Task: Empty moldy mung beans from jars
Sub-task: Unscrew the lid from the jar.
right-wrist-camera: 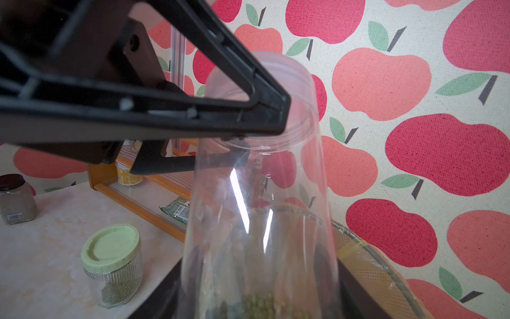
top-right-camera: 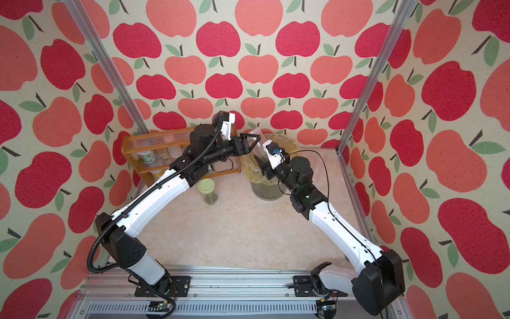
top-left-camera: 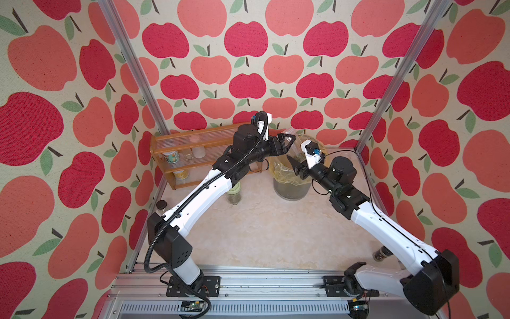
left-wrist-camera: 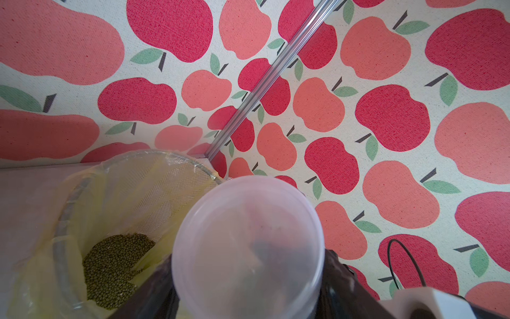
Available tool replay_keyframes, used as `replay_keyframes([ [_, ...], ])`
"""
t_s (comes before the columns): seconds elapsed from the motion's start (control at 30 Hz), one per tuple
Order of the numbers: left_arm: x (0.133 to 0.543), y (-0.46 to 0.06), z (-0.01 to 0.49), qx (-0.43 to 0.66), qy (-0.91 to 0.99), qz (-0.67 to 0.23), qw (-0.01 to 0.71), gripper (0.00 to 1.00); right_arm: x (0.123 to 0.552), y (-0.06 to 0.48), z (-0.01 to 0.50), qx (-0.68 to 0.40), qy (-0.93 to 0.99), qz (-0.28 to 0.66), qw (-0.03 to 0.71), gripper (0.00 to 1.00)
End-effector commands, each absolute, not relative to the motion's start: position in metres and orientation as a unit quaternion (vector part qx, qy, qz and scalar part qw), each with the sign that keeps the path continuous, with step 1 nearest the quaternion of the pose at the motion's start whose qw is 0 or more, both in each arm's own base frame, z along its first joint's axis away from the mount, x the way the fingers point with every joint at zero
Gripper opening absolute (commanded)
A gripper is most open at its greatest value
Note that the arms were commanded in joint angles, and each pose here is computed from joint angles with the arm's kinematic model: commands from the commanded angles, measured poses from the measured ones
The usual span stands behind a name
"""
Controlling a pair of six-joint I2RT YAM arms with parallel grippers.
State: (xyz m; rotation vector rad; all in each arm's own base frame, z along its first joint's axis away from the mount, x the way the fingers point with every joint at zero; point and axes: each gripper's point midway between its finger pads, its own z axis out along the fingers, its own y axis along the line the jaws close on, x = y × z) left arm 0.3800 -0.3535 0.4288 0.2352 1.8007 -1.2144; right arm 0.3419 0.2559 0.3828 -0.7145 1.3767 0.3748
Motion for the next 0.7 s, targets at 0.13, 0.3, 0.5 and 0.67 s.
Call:
replay_keyframes([
  [0.13,0.375,-0.332,0.444,0.106,0.712,-0.473,0.509,0.88,0.345,0.250,0.413,-0.282,0.608,0.188,0.718,0.41],
  [0.3,0.356,-0.327,0.465,0.158,0.658,-0.483,0.556,0.92,0.349,0.240,0.412,-0.260,0.620,0.213,0.709,0.40],
  [0.5,0.348,-0.304,0.470,0.169,0.632,-0.482,0.583,0.97,0.344,0.227,0.417,-0.245,0.626,0.297,0.678,0.41],
  [0.67,0.322,-0.296,0.478,0.229,0.601,-0.461,0.612,0.97,0.331,0.224,0.423,-0.251,0.617,0.365,0.650,0.41],
])
